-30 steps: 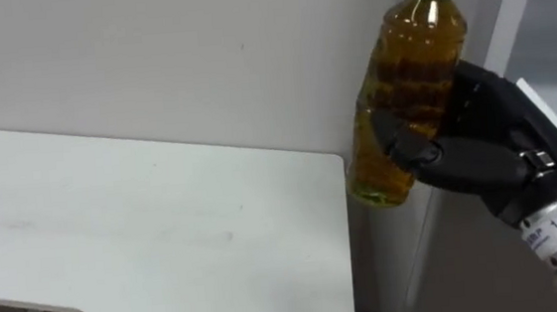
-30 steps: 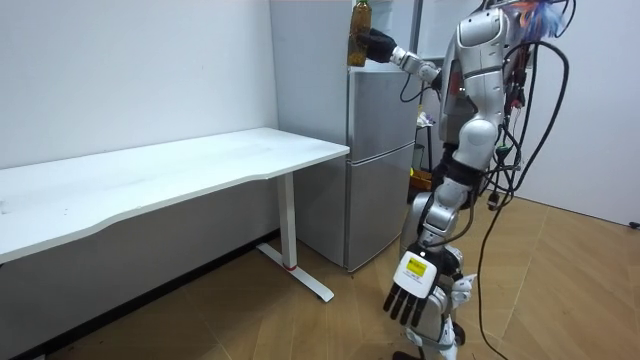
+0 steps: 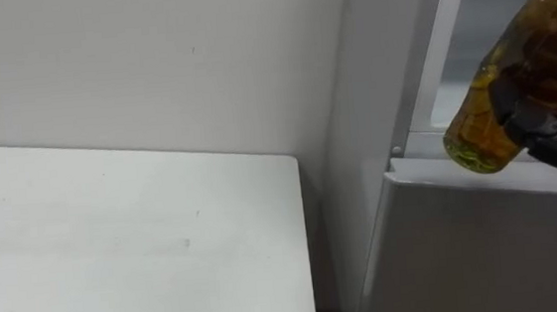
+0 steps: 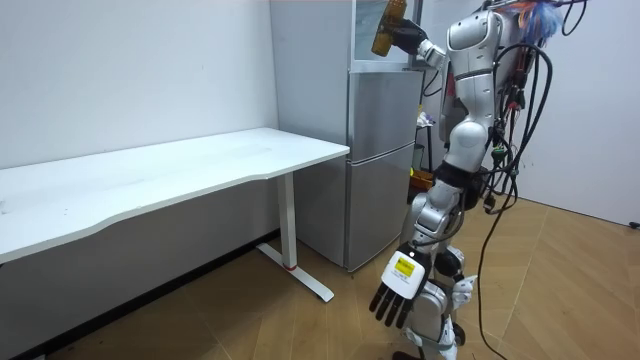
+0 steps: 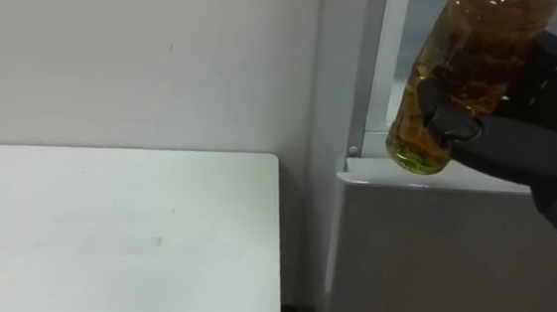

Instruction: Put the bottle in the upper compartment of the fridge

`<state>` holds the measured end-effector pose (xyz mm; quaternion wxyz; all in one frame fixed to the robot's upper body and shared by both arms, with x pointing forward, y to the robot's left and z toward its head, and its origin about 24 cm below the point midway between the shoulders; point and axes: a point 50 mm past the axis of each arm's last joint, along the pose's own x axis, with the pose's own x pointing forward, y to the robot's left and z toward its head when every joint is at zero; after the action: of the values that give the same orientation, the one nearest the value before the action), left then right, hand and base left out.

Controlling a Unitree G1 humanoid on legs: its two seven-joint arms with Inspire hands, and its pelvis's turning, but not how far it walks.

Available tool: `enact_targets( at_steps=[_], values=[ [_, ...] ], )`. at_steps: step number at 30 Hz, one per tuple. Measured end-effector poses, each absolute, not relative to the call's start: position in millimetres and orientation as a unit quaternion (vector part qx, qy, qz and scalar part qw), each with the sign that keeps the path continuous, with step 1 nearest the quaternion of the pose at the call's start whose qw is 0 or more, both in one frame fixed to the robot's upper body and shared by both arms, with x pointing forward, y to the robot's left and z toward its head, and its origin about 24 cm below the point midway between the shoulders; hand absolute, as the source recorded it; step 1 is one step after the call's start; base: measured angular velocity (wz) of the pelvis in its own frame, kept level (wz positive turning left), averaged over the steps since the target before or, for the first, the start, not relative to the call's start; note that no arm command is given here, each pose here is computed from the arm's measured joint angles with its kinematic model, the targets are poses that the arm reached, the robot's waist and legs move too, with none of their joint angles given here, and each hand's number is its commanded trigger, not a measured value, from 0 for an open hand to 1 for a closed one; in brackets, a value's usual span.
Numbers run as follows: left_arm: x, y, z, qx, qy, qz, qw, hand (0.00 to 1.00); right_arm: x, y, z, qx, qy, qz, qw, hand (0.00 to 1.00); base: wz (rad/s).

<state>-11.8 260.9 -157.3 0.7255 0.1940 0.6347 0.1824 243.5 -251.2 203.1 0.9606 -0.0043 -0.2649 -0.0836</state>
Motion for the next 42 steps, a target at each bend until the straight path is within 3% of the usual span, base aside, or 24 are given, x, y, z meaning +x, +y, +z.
enact_targets(
  at_steps=[20, 31, 42],
  values=[
    [-15.9, 260.0, -157.5, 0.192, 0.645, 0.180, 0.717, 0.00, 258.0, -267.7, 182.4, 0.010, -0.197, -0.144, 0.970, 1.00, -0.01],
    [-10.1, 260.7, -157.4, 0.193, 0.643, 0.181, 0.719, 0.00, 280.4, -285.4, 197.6, -0.007, -0.190, -0.193, 0.963, 1.00, 0.00],
    [-10.2, 263.6, -156.4, 0.196, 0.643, 0.183, 0.717, 0.00, 290.0, -290.2, 186.3, 0.030, -0.158, -0.203, 0.966, 1.00, 0.00]
  ],
)
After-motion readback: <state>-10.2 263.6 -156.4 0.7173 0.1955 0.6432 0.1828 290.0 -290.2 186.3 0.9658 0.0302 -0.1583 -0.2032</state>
